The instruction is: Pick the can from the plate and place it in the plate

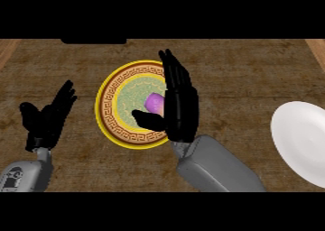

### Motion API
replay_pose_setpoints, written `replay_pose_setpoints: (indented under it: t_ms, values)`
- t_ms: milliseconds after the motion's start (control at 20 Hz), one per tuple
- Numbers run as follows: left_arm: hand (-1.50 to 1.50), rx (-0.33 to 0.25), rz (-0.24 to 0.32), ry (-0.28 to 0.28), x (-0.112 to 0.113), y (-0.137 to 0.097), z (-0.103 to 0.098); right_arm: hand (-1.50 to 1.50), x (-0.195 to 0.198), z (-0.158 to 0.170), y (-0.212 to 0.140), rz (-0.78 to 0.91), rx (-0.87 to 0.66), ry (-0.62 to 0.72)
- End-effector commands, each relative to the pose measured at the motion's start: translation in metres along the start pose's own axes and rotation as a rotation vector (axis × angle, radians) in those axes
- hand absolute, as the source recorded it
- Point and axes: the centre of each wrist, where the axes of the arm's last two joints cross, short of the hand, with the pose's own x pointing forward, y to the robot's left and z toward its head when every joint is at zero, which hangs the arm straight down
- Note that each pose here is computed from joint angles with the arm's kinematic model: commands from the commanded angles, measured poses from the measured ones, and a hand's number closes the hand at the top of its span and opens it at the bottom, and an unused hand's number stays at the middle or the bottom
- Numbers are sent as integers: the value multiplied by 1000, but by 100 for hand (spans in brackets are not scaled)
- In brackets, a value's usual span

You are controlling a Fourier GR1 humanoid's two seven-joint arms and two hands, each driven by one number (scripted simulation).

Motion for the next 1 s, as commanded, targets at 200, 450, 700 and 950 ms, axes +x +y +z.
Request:
replay_pose_setpoints:
  t_ms: [200,450,700,950]
  values:
    - [0,1,4,14,-1,13,3,-150,14,16,-37,-370,39,205]
    - [0,-12,9,5,1,-4,11,-150,-29,13,-44,-419,47,192]
    - [0,11,12,8,-9,6,-3,-150,-47,35,-54,-402,49,139]
    - [0,9,-7,6,-8,0,-3,-150,-69,37,-81,-363,51,137]
